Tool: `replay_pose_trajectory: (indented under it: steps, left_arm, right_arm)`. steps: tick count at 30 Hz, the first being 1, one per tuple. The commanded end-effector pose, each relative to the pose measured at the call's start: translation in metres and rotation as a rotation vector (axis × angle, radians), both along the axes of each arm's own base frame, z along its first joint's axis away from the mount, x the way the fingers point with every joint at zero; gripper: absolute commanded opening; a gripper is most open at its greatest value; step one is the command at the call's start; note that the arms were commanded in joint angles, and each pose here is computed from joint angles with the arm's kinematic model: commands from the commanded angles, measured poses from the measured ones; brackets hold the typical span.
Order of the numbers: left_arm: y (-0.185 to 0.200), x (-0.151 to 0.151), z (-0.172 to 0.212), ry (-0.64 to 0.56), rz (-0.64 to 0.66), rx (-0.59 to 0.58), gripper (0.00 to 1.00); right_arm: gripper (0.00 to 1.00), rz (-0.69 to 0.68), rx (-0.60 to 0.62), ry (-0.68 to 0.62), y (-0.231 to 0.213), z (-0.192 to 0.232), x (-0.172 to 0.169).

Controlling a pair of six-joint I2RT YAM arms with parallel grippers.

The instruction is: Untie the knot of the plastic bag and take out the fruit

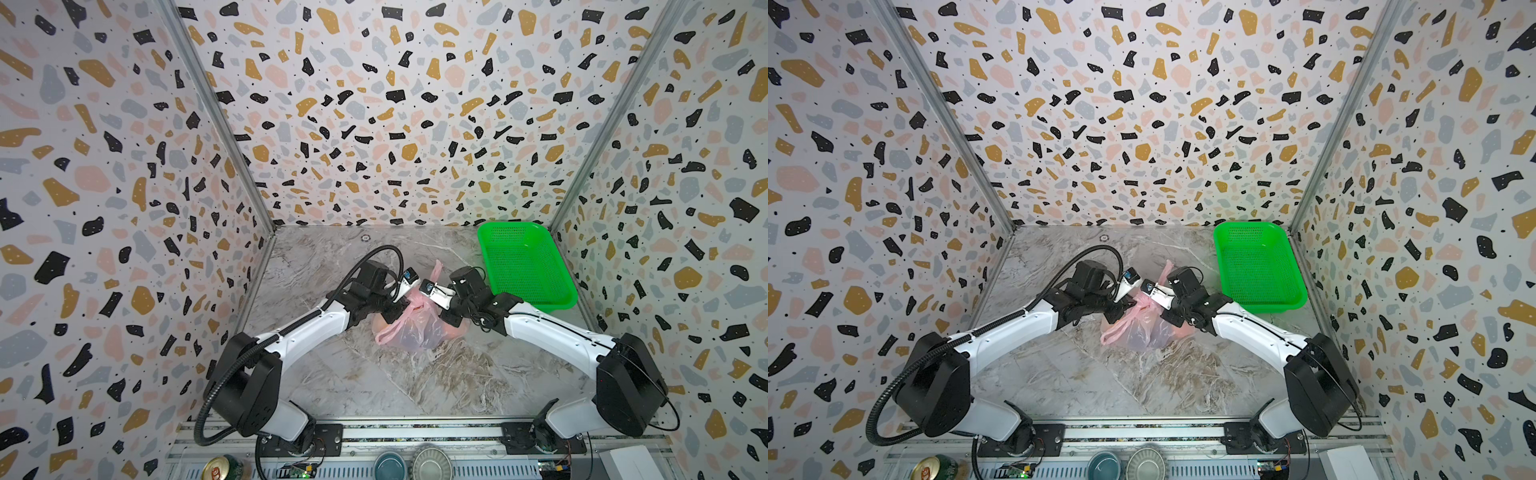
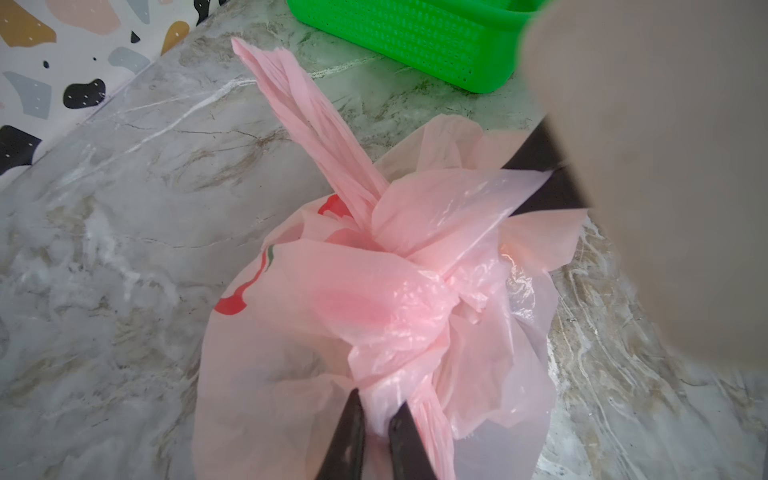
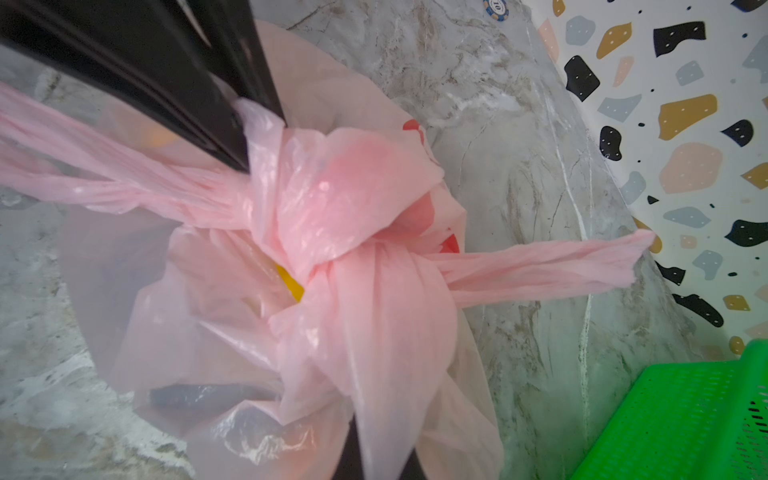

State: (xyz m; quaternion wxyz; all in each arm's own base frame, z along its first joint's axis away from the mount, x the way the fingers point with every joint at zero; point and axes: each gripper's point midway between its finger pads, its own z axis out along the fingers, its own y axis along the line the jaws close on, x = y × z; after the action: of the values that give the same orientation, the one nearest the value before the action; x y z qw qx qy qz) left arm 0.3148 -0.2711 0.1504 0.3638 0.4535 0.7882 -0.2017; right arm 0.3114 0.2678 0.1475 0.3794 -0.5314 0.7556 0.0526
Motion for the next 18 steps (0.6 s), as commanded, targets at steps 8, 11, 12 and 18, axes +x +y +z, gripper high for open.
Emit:
replay_pose_trajectory:
  steps: [8, 11, 12, 18]
  left_arm:
    - [0.008, 0.002, 0.028, -0.069, 0.058, -0.031, 0.00]
    - [0.016, 0.003, 0.033, -0.089, 0.095, -0.035, 0.00]
    - [0.018, 0.003, 0.034, -0.091, 0.105, -0.039, 0.00]
    - [0.039, 0.012, 0.039, -0.093, 0.207, -0.082, 0.00]
  right_arm:
    - [0.00, -0.109, 0.134, 0.027, -0.013, 0.028, 0.007]
    - [0.00, -0.166, 0.175, 0.064, -0.024, 0.028, 0.010]
    - [0.00, -0.184, 0.189, 0.076, -0.028, 0.028, 0.011]
    - [0.00, -0.295, 0.242, 0.129, -0.050, 0.026, 0.016]
